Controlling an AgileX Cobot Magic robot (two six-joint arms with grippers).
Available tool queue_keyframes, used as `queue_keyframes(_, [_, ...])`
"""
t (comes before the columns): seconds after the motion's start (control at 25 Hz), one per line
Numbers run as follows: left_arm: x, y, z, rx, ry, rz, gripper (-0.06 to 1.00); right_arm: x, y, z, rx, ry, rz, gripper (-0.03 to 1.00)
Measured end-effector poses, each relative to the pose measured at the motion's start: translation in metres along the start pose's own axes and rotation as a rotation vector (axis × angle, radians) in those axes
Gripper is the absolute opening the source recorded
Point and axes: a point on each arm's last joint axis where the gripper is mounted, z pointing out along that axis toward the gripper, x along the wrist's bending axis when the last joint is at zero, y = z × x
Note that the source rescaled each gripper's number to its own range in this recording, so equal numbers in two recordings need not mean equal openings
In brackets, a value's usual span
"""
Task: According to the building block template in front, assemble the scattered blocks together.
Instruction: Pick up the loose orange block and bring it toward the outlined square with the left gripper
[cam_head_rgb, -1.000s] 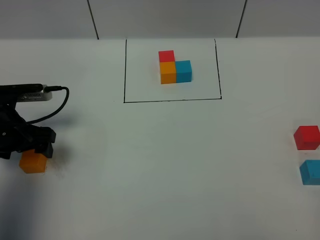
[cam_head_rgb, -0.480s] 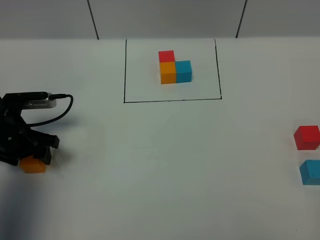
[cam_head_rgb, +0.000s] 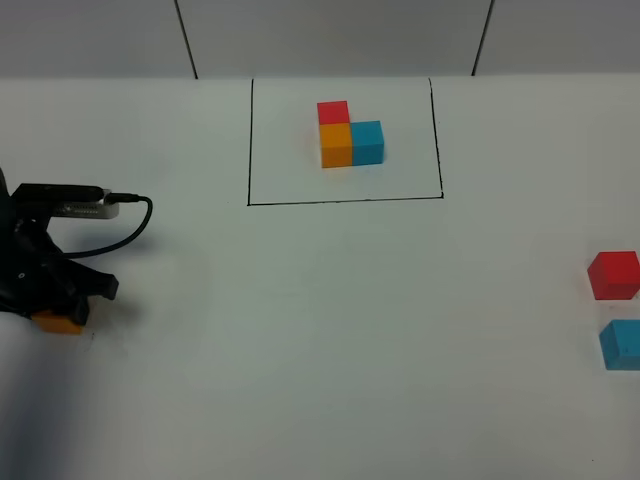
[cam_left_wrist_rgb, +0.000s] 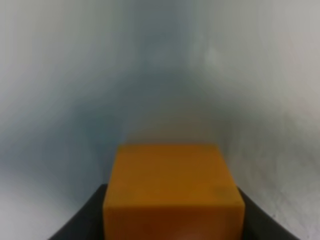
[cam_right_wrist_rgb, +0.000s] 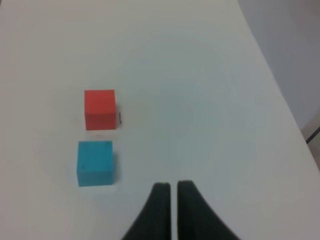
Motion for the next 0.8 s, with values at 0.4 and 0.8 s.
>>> queue_keyframes(0.4, [-0.121,0.017,-0.037,-0.102,-0.067,1.036,0.53,0.000,0.000,0.000,0.000,0.000,0.000,0.00])
queue_keyframes(0.8, [-0.223,0.000,-0.060,-0.244,-0.115,1.508,0.53,0.000,0.000,0.000,0.000,0.000,0.000,0.00])
